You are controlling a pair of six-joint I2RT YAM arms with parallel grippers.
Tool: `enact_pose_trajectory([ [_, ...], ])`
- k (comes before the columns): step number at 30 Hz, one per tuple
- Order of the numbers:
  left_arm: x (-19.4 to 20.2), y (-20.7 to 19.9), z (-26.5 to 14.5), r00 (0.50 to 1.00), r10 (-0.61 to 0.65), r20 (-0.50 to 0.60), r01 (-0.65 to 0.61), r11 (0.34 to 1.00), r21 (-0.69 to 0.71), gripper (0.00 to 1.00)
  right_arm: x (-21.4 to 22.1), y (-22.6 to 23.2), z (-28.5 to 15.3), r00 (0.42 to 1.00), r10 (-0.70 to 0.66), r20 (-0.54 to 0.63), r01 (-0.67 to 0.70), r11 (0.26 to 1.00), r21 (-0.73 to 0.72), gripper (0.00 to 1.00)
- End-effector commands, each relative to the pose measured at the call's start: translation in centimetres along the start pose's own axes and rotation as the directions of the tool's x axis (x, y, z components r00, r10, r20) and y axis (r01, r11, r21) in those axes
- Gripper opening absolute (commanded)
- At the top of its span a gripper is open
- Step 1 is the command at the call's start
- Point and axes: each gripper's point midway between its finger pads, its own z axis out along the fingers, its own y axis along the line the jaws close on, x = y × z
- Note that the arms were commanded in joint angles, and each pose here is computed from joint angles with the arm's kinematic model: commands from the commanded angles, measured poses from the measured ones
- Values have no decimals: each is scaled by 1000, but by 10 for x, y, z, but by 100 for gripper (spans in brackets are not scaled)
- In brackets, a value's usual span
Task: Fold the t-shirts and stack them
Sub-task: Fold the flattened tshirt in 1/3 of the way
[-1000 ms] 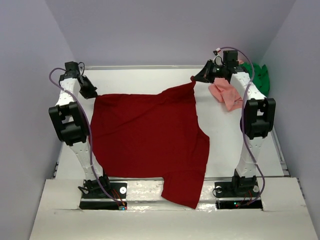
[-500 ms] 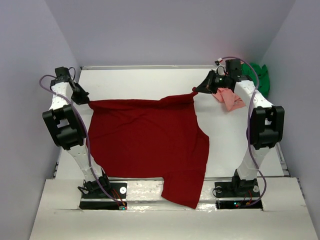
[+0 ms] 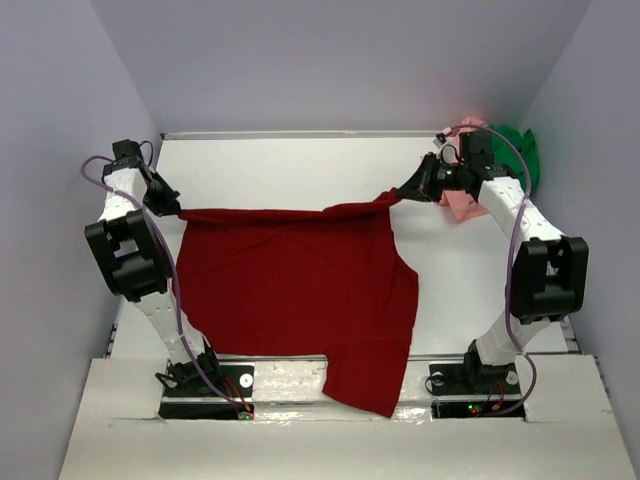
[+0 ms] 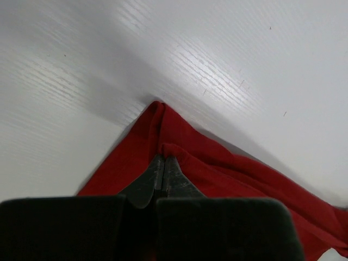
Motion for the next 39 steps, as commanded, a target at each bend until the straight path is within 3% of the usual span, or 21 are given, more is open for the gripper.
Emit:
enact_pose_trajectory([
  [1,-7,-2,-25,998,25,50,-26,1000,4,0,6,9,-18,999,-35,29,35,999,6,0],
  [15,3,11,-33,999,28,32,-26,998,-53,0,37,-2,-29,1000,-3,-8,3,999,52,0],
  [34,52,34,-26,995,39,-97,-48,995,-92,0,81,-33,-27,985,124,-119,-108,985,138,0],
  [39,58,37,-23,993,42,-111,-52,994,-93,6,96,-40,-24,974,156,-165,-131,979,156,0],
])
